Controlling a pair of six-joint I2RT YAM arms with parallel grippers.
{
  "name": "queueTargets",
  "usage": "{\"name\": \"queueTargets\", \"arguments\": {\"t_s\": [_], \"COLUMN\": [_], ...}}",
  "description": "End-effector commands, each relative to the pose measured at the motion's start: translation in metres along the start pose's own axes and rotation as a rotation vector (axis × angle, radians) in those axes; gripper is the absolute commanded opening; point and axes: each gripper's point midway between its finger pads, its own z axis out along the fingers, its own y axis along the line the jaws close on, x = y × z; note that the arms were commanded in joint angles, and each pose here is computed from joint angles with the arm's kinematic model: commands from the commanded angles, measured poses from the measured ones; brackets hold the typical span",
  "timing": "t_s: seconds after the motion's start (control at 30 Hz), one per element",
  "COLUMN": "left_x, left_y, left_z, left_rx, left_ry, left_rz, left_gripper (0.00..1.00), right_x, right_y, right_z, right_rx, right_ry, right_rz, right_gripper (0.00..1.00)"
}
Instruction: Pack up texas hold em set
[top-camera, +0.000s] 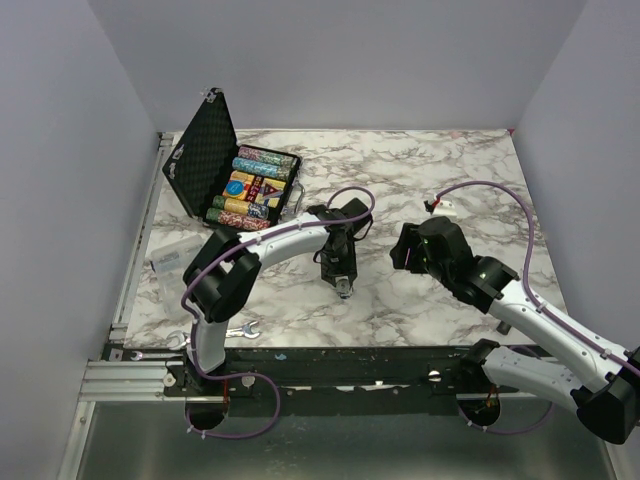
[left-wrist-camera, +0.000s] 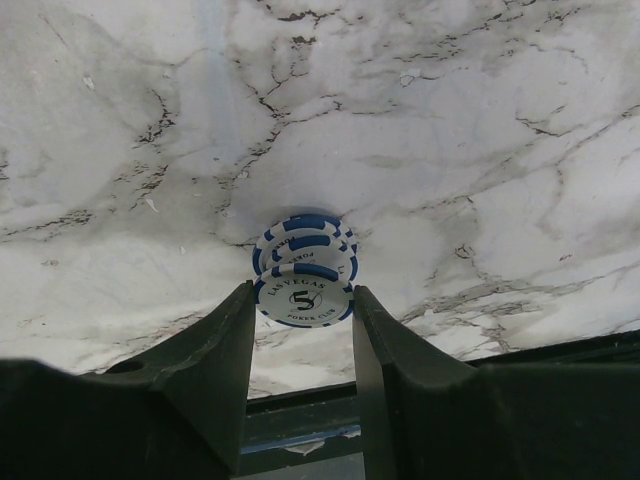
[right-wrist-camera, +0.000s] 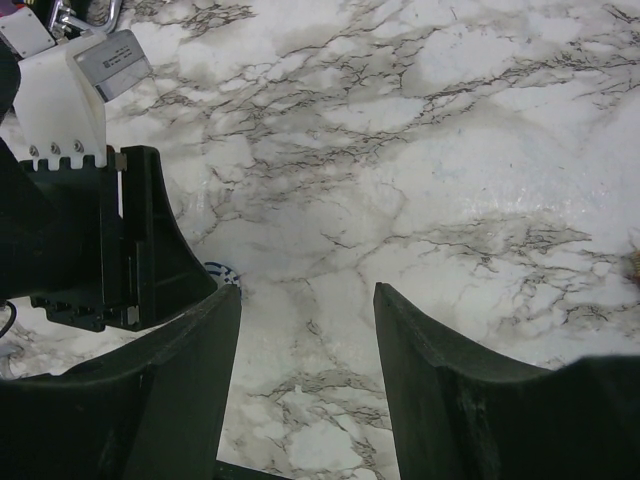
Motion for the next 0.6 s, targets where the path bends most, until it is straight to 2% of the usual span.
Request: {"name": "queueTargets", "arguments": {"t_s": [0.0, 0.13, 0.23, 0.3, 0.47, 0.57], "left_x": [0.007, 0.005, 0.005, 0.004, 0.004, 0.002], "left_y": [-0.005, -0.002, 0.001, 0.004, 0.01, 0.015], "left_z": [0.005, 0.001, -0.004, -0.01, -0.031, -0.041], "left_rx": [0.015, 0.01, 0.02, 0.033, 0.111, 0.204], "left_ry": [0.034, 0.026, 0.018, 0.009, -0.045, -0.134], "left_rz": [0.01, 0.017, 0.018, 0.012, 0.041, 0.143], "left_gripper": [0.38, 0.49, 0.66, 0.73, 0.78, 0.81], "right_x": [0.002, 0.003, 0.004, 0.004, 0.005, 0.005], "right_y": [-0.004, -0.004, -0.003, -0.003, -0.003, -0.003], "right_z": [-0.001, -0.001, -0.001, -0.001, 0.0, 0.0], "right_rx": [0.007, 0.006, 0.0, 0.0, -0.004, -0.005], "right_ry": [-0.002, 0.003, 0.003, 0.006, 0.009, 0.006], "right_rz": [-0.006, -0.009, -0.007, -0.008, -0.009, -0.01], "right_gripper": [0.59, 0.59, 0.59, 0.59, 0.59, 0.59]}}
